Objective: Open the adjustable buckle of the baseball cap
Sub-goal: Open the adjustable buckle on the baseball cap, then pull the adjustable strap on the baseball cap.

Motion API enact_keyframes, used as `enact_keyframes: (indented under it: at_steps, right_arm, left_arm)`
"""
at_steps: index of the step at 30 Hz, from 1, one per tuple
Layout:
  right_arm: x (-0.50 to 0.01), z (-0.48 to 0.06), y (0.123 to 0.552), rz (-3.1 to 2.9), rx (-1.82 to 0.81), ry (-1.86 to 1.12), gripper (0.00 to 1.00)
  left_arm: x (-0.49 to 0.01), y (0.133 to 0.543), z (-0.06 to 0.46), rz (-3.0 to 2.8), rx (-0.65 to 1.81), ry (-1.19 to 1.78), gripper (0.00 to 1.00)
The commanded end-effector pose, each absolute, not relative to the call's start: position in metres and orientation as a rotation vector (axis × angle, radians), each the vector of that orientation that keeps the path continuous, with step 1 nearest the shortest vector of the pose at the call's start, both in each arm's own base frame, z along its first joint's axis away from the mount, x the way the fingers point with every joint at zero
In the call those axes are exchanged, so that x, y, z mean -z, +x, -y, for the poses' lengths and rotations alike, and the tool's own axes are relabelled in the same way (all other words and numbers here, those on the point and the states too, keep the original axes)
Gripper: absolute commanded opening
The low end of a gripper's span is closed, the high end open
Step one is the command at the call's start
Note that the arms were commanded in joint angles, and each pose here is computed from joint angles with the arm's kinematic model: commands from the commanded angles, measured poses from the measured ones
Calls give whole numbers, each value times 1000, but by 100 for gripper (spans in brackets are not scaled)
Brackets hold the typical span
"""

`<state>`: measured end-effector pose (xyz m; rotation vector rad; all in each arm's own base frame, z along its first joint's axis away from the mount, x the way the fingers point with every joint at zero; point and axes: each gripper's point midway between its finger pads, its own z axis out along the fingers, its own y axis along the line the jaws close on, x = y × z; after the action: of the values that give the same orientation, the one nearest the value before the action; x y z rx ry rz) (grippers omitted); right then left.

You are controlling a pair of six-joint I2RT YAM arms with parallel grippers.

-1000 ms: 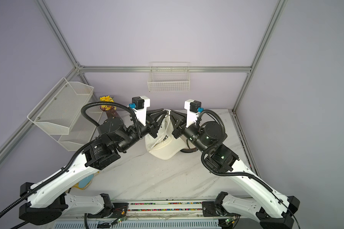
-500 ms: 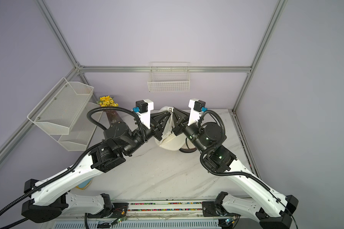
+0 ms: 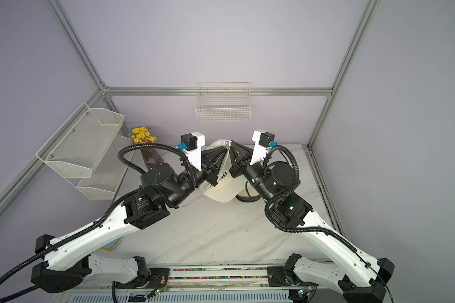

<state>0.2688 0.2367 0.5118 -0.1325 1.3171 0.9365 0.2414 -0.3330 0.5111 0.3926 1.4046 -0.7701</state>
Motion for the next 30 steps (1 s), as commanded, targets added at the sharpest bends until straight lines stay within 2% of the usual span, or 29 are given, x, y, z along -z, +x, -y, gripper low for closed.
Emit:
enact_keyframes:
  at_steps: [1, 5, 6, 7, 10, 11, 13, 16, 21, 30]
  right_arm:
    - [-560, -227, 242, -1133, -1076, -119, 0]
    - [-559, -230, 242, -1140, -1080, -132, 0]
    - [-557, -231, 243, -1146, -1074, -135, 0]
    - [-555, -232, 244, -1154, -1070, -138, 0]
    - [-550, -236, 246, -1177, -1055, -160, 0]
    - [-547, -238, 248, -1186, -1048, -167, 0]
    - [-543, -240, 250, -1202, -1037, -178, 0]
    - [-538, -244, 252, -1220, -1023, -196, 0]
    - [-532, -249, 256, -1249, -995, -220, 0]
    - [-534, -251, 255, -1248, -993, -236, 0]
  left_arm:
    - [-460, 239, 362, -1528, 743, 529, 14]
    - [-460, 240, 363, -1525, 732, 534, 15]
    - [-463, 240, 360, -1517, 724, 531, 18]
    - [-466, 240, 358, -1510, 711, 527, 24]
    - [-478, 241, 343, -1478, 658, 505, 59]
    - [-482, 241, 339, -1468, 638, 500, 67]
    - [-492, 238, 328, -1442, 618, 491, 74]
    - [-503, 235, 316, -1409, 598, 481, 76]
    - [-509, 224, 310, -1373, 595, 481, 72]
    - [-510, 223, 309, -1355, 538, 485, 58]
